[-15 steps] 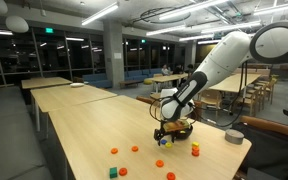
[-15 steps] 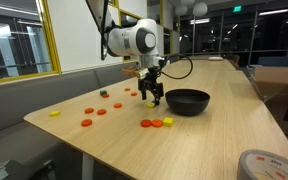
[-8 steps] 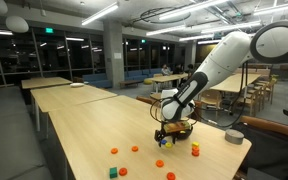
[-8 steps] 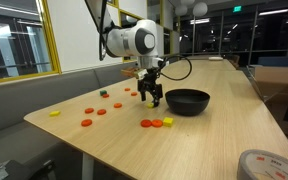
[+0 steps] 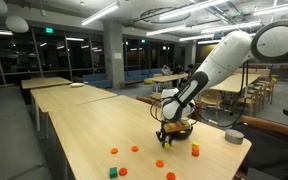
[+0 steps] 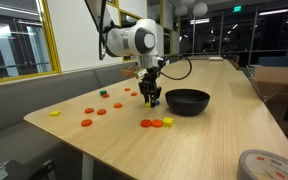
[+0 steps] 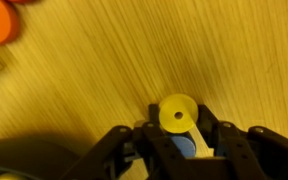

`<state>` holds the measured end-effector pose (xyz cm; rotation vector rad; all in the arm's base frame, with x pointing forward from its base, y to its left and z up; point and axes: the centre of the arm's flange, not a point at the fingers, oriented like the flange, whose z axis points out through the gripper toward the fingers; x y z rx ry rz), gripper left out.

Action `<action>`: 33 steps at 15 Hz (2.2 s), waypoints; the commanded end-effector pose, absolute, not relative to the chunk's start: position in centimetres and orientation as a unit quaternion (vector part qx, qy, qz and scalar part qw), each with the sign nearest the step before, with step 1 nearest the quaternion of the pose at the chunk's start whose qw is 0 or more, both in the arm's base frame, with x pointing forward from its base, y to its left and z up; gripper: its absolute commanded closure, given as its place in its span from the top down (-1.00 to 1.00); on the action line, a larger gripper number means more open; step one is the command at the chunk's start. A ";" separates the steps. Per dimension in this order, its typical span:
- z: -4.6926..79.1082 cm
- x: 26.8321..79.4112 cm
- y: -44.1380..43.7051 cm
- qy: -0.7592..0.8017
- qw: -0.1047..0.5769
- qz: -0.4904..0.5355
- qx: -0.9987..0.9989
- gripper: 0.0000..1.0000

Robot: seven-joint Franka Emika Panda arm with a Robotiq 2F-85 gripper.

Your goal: Put the two yellow, the green and one orange circle into the bowl.

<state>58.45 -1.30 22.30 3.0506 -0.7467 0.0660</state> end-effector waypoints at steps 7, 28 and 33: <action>26.2 57.9 -1.6 -0.231 -0.036 0.134 0.963 -0.67; 29.2 55.6 -5.7 -0.378 0.103 0.199 0.898 -0.20; 28.3 55.6 -5.4 -0.401 0.128 0.177 0.889 0.80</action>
